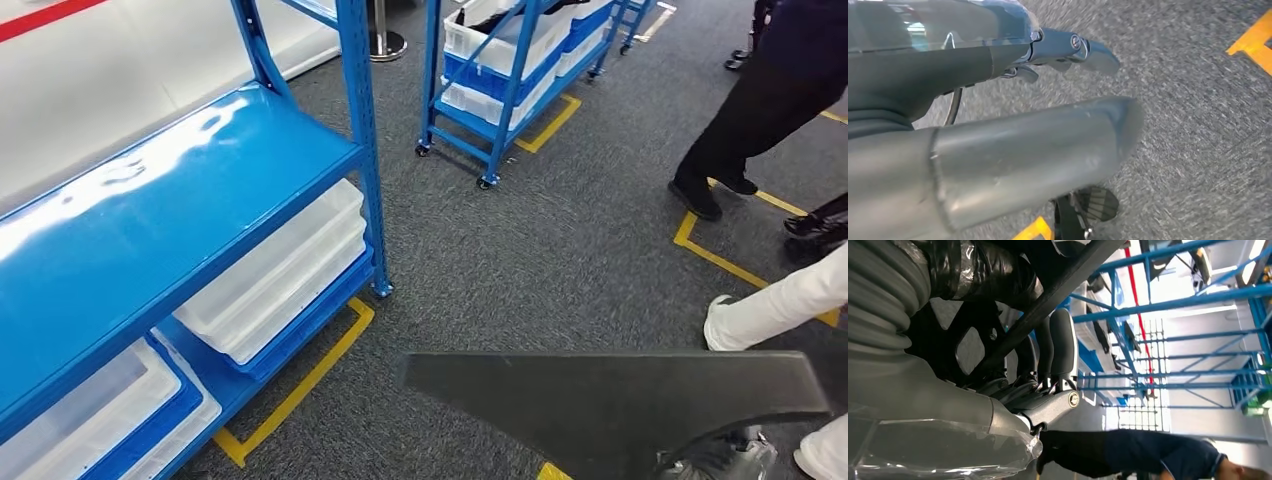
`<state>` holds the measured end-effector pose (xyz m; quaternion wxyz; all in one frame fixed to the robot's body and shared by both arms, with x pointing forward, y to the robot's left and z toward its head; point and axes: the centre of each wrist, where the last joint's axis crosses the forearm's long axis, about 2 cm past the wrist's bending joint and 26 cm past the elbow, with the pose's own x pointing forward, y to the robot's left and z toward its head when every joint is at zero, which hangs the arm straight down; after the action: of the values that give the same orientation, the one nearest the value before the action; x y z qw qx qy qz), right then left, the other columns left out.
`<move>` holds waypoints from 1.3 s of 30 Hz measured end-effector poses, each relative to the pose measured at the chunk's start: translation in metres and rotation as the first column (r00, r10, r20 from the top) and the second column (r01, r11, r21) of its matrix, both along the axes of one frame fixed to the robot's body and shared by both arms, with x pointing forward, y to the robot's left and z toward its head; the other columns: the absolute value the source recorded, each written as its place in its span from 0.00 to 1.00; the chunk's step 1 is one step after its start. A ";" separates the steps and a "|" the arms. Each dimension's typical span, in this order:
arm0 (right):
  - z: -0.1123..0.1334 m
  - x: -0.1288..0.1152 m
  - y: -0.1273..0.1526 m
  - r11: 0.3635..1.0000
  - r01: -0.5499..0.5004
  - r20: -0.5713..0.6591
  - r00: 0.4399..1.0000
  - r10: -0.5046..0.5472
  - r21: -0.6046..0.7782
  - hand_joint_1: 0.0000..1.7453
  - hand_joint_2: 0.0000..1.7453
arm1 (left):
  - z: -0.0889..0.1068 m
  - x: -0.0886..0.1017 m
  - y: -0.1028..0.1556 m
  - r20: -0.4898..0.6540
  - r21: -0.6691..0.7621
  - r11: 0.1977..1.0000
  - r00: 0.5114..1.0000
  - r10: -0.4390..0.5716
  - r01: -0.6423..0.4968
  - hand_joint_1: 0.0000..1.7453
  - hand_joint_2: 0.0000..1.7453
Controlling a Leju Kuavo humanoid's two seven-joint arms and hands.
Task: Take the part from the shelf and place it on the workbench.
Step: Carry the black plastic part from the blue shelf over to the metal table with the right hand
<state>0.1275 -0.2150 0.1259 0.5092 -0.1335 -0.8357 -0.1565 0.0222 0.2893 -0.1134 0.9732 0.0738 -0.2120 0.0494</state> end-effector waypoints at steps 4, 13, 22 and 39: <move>-0.001 0.000 0.002 1.000 -0.010 -0.004 1.000 0.010 0.005 0.74 1.00 | 0.000 0.000 0.002 -0.003 0.000 1.000 1.000 -0.002 0.002 0.00 0.00; -0.001 -0.004 0.005 0.999 -0.032 -0.008 0.999 0.032 0.015 0.74 1.00 | 0.001 0.008 0.002 0.011 0.000 1.000 1.000 -0.023 0.023 0.00 0.00; 0.000 -0.005 0.006 0.999 -0.035 -0.007 0.999 0.035 0.017 0.74 1.00 | 0.000 0.004 0.003 0.002 0.002 1.000 1.000 -0.023 0.023 0.00 0.00; 0.000 -0.007 0.005 0.997 -0.070 -0.001 0.998 0.070 0.023 0.74 1.00 | 0.001 0.007 -0.001 -0.003 -0.005 0.999 0.999 -0.032 0.032 0.00 0.00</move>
<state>0.1202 -0.2095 0.1258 0.5166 -0.0987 -0.8376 -0.1480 0.0291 0.2883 -0.1129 0.9744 0.0681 -0.2114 0.0344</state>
